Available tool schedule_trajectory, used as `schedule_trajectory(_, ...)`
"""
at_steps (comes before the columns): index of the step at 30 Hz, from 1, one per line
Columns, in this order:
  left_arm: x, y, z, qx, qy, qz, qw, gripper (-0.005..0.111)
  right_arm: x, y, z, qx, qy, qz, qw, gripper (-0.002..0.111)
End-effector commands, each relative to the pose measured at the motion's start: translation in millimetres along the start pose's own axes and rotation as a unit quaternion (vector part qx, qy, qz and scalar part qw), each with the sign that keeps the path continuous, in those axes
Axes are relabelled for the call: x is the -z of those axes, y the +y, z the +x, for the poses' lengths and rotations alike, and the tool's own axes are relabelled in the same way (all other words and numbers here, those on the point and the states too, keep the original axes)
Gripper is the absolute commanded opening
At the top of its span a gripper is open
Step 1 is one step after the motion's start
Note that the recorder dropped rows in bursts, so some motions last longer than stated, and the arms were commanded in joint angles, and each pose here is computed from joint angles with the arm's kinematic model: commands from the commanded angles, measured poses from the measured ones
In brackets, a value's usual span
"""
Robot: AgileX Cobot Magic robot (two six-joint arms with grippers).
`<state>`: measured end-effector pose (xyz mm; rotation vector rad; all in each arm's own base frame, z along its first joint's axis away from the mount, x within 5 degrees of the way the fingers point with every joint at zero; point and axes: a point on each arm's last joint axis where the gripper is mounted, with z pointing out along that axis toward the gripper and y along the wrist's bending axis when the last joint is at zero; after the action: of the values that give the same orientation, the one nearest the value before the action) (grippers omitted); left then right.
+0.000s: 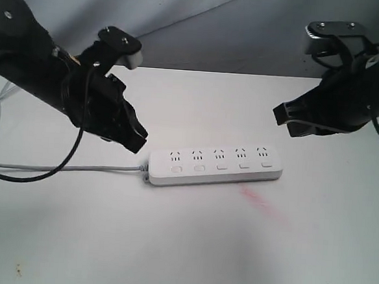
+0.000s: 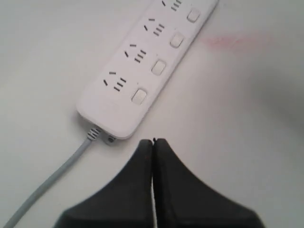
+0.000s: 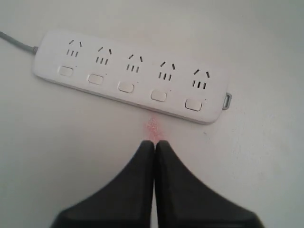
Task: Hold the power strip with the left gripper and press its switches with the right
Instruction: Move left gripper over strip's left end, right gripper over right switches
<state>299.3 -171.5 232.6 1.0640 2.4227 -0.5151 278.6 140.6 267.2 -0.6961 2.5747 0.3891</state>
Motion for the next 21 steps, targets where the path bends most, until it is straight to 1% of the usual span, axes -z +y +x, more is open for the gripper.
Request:
schedule_trajectory(1, -27.0, 10.5, 5.0, -0.001, 0.027, -0.013, 1.0, 0.0, -23.1, -4.4, -10.2, 0.007, 0.026, -0.005, 1.0, 0.0)
schedule_trajectory(5, -44.0, 19.7, 5.6, 0.001, 0.029, -0.028, 0.999, 0.0, -48.3, -11.9, -11.5, 0.009, 0.036, 0.006, 0.999, 0.0)
schedule_trajectory(9, -57.0, 25.7, -2.6, -0.011, 0.059, -0.008, 0.998, 0.0, -71.1, -19.1, -9.8, 0.007, 0.046, 0.014, 0.999, 0.0)
schedule_trajectory(11, -63.0, 28.5, -11.1, -0.014, 0.065, 0.002, 0.998, 0.0, -82.2, -22.2, -9.2, 0.005, 0.047, 0.018, 0.999, 0.0)
schedule_trajectory(15, -74.9, 28.9, -22.2, -0.044, 0.076, 0.0, 0.996, 0.0, -99.1, -29.8, -11.5, 0.007, 0.059, 0.024, 0.998, 0.0)
schedule_trajectory(21, -90.7, 28.4, -23.6, -0.087, 0.089, -0.023, 0.992, 0.0, -111.5, -41.7, -30.6, -0.017, 0.091, 0.002, 0.996, 0.0)
